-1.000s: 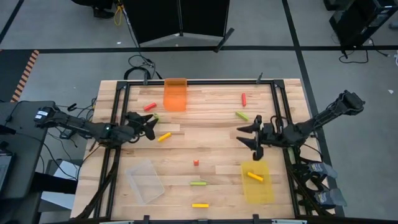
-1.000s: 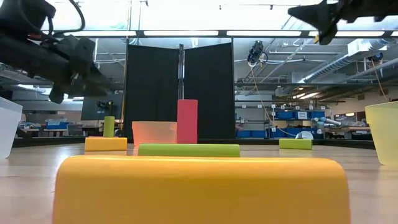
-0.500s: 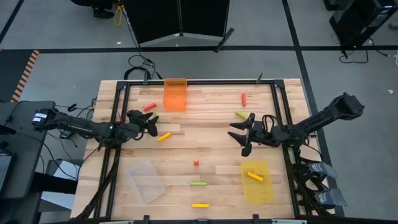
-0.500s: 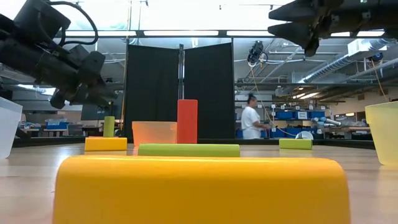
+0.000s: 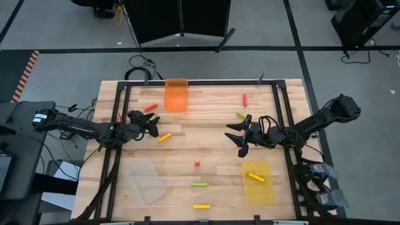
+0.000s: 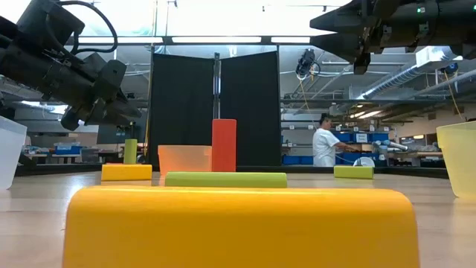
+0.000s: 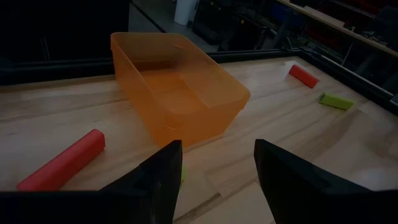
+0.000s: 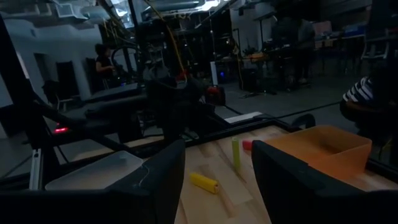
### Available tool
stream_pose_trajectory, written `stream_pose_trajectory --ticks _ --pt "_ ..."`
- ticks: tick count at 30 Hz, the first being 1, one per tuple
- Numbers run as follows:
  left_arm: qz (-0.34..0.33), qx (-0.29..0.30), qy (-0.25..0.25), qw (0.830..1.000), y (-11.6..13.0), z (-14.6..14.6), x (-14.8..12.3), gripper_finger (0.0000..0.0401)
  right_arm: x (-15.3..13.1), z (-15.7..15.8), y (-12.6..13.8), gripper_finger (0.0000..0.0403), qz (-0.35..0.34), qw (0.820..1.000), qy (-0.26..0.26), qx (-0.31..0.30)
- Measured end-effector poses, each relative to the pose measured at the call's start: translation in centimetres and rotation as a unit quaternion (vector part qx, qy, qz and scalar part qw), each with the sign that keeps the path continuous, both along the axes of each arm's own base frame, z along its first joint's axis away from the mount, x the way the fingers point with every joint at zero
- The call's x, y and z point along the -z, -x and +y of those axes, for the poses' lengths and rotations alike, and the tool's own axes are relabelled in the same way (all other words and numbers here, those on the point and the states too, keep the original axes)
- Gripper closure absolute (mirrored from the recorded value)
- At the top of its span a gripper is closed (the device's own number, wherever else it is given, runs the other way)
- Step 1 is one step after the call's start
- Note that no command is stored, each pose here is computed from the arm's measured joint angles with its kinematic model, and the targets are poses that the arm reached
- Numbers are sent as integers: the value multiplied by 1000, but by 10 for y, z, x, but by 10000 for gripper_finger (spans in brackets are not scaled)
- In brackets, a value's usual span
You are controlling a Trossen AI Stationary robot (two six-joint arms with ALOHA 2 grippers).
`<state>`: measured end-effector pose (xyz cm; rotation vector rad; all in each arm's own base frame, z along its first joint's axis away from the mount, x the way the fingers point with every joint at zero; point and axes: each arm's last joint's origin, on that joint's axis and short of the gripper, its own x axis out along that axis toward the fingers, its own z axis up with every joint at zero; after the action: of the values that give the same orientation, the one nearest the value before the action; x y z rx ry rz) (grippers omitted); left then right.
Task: Sort blocks
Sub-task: Put the left green block into the transparent bin
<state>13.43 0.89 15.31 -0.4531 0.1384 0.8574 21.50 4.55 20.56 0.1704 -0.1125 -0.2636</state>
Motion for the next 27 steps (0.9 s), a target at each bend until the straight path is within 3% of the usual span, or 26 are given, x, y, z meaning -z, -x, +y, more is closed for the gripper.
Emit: stream_pose_trajectory --ticks 20,27 --pt "-12 -30 16 999 1 6 1 192 2 -3 -4 213 -11 1000 -1 -4" --pt "36 -21 9 999 3 11 6 192 2 -3 -4 214 -11 1000 0 -4"
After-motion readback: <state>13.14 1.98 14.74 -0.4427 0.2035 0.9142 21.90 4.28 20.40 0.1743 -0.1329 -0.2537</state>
